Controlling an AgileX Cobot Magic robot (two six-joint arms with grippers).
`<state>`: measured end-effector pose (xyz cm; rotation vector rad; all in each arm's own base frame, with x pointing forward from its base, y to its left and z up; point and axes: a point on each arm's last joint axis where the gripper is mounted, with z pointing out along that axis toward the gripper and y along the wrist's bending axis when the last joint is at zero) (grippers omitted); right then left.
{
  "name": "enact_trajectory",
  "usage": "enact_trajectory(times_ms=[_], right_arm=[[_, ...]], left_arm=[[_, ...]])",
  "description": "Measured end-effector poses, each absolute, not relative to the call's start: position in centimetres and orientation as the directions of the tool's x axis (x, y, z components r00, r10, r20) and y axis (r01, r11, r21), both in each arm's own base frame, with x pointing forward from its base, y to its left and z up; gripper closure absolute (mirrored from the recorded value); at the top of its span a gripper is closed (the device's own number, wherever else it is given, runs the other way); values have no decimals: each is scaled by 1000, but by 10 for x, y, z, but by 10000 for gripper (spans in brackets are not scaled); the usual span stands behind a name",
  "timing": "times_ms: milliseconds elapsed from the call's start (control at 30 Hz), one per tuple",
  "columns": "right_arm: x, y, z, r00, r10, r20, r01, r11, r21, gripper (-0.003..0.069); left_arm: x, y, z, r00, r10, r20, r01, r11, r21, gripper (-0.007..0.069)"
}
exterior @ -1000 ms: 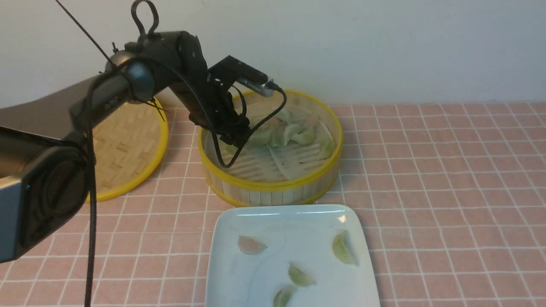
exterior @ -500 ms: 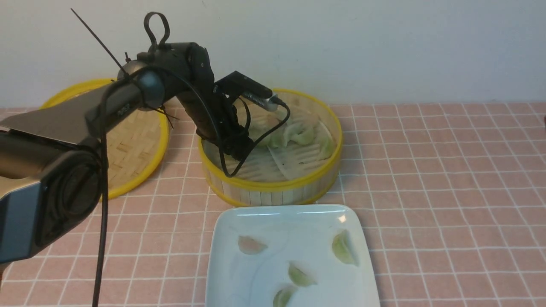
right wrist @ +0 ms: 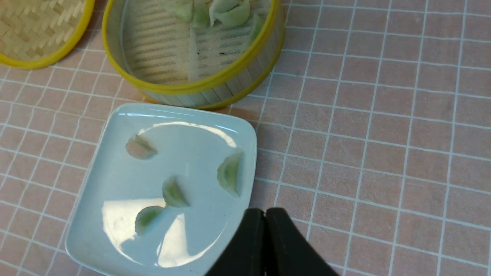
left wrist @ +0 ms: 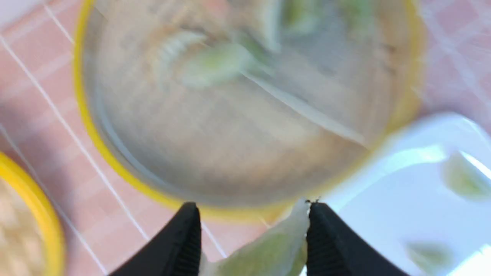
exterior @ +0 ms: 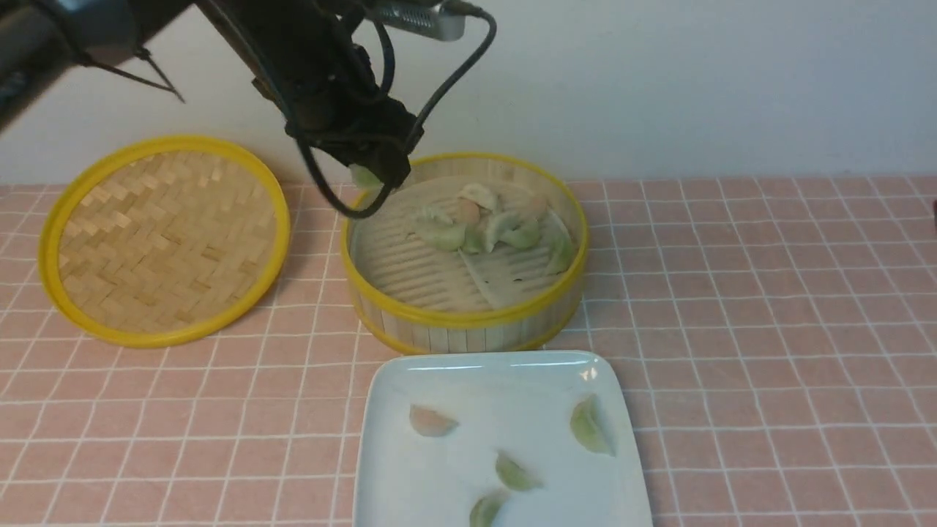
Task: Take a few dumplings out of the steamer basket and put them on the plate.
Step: Use the left arm to put the dumpling into the plate
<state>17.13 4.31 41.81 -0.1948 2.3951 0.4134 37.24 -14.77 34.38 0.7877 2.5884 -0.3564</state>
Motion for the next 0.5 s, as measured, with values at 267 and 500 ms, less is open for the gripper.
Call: enact_trajectory(times_ms=[267,500], right_arm=[[171,46,419,-753,-16,-657,-257,927,272,673],[171,46,419,-753,-15,-658,-258,926,274,673]], left_arm=[[272,-176,282,-755,623,-203,655,720,-227,310],[259,-204,230,-719,660,-219,695,692,-196,296]])
